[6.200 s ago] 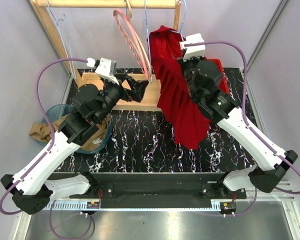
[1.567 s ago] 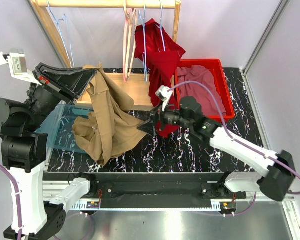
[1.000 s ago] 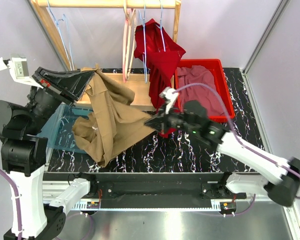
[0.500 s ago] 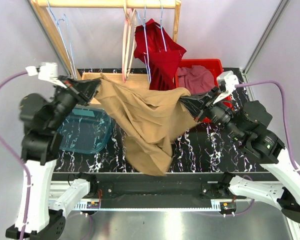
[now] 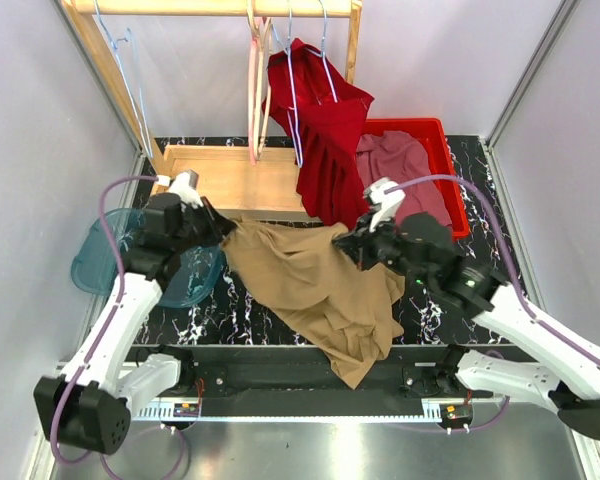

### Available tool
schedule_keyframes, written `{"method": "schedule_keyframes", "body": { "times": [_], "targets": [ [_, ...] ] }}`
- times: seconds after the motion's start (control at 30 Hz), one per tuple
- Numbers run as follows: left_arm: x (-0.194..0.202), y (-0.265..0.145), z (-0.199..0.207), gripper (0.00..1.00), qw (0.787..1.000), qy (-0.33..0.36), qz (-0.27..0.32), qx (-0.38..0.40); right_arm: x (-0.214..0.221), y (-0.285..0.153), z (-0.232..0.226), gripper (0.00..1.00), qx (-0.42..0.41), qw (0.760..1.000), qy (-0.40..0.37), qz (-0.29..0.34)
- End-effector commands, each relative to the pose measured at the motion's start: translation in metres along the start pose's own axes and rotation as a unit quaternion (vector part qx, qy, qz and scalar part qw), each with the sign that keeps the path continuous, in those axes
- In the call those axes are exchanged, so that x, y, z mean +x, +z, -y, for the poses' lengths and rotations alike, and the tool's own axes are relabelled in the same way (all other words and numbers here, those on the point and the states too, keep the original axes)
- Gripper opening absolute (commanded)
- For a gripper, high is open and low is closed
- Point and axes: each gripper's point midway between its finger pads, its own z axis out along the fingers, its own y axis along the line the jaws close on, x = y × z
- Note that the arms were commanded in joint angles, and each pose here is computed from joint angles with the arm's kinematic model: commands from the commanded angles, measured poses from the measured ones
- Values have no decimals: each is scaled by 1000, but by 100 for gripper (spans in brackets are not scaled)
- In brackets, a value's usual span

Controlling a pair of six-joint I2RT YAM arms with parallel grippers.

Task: Place the skirt on the hanger

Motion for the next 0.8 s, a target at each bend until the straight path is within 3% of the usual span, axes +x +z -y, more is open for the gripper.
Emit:
{"method": "schedule_keyframes", "body": {
  "times": [0.0, 0.03, 0.07, 0.13, 0.17, 0.27, 0.4, 0.47, 0.5, 0.53, 0.63, 0.77],
  "targets": [
    [12, 24, -18, 0, 999, 1, 1, -39, 38, 32, -16, 0, -35, 997, 53, -44],
    [18, 28, -27, 3, 998, -6, -7, -64, 59, 37, -20, 0, -50, 994, 59, -72],
    [27, 36, -37, 16, 996, -25, -25, -87, 71, 46, -23, 0, -49, 992, 74, -85],
    [34, 42, -48, 33, 991, -35, -44, -120, 99, 53, -32, 0, -60, 988, 89, -111],
    [41, 47, -55, 47, 988, -38, -62, -134, 114, 58, -34, 0, -57, 986, 94, -128],
    [46, 51, -60, 69, 984, -37, -76, -155, 159, 63, -47, 0, -62, 976, 112, -175],
    [37, 49, -46, 80, 988, -29, -65, -137, 209, 59, -63, 0, -71, 961, 125, -234],
    [35, 46, -34, 82, 991, -24, -61, -116, 224, 56, -75, 1, -89, 954, 129, -254],
    [38, 45, -27, 82, 992, -19, -64, -107, 231, 53, -78, 6, -95, 952, 129, -262],
    [38, 43, -20, 83, 993, -15, -63, -98, 233, 51, -79, 24, -92, 951, 135, -264],
    [50, 40, 2, 84, 995, 5, -70, -67, 227, 50, -68, 53, -64, 959, 139, -239],
    [71, 35, 25, 85, 995, 39, -85, -33, 182, 38, -46, 70, -16, 977, 143, -156]
  ]
}}
